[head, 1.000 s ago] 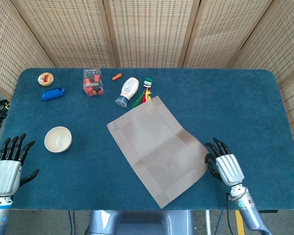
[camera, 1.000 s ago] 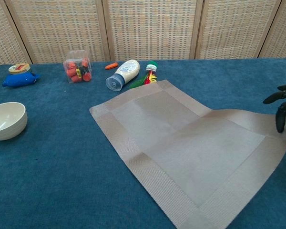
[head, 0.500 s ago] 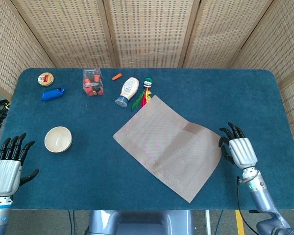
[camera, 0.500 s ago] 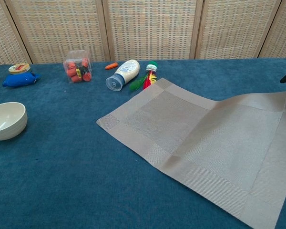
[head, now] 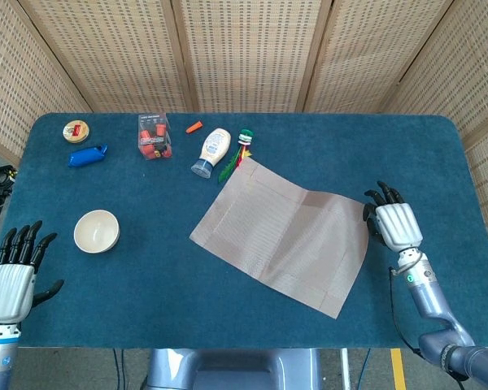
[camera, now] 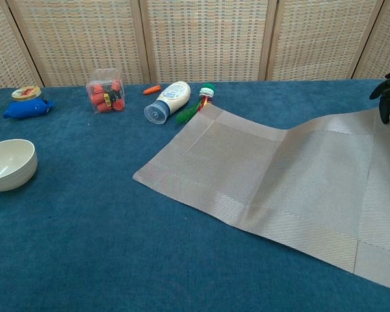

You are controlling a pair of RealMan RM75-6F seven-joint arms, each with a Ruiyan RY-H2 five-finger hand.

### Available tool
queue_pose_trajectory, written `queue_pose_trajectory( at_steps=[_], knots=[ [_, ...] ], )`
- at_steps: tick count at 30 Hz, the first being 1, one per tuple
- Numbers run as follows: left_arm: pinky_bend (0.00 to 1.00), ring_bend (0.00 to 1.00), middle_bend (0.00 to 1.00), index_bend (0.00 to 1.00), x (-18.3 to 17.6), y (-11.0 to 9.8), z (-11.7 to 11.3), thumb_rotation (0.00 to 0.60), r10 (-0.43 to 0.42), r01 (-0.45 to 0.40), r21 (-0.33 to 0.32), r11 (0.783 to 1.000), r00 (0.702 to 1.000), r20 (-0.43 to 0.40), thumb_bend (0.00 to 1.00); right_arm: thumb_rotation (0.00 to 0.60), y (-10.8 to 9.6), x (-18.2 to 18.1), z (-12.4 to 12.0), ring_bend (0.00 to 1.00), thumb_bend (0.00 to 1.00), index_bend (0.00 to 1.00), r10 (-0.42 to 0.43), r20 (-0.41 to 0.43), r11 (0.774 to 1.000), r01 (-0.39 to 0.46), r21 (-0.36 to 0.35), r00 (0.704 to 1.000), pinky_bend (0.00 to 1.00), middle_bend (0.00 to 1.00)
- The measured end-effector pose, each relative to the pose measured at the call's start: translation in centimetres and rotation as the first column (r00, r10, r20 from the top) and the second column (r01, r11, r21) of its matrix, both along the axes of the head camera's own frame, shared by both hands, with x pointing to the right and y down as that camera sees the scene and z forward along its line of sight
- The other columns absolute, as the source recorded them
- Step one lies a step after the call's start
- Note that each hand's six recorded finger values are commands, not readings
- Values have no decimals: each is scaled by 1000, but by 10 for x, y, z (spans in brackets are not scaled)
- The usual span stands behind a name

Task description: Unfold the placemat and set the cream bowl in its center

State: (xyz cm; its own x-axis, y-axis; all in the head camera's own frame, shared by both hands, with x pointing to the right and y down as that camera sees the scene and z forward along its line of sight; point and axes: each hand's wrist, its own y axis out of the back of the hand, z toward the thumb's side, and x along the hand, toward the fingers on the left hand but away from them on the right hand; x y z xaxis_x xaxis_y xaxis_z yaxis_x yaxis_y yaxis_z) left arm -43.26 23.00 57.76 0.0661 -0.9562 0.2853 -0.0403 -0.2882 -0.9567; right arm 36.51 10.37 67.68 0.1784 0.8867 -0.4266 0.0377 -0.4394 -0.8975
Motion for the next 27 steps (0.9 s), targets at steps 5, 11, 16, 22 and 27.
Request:
queue_pose_trajectory(
  at_steps=[5,11,16,22,27],
  knots=[
    [0,0,0,167,-2,-1,1,600,-6,6,-3,1000,1000,2,131,600,-6,13,-5,0,407,219,35,-36,999,-34,24,999,3,0],
    [0,0,0,161,-1,-1,2,600,0,0,-7,1000,1000,4,130,600,1,26,-19,0,331,36,65,-51,997,-62,47,997,0,0],
    [0,0,0,152,1,0,3,600,5,-5,-9,1000,1000,7,131,600,14,40,-38,0,294,19,102,-51,990,-96,101,993,0,0],
    [0,0,0,152,4,-2,4,600,12,-12,-13,1000,1000,0,127,600,36,47,-50,0,264,19,146,-31,984,-142,108,989,0,0],
    [0,0,0,149,10,-10,6,600,42,-42,-18,999,999,10,78,600,64,50,-64,0,238,20,175,19,976,-175,129,984,0,0]
  ],
)
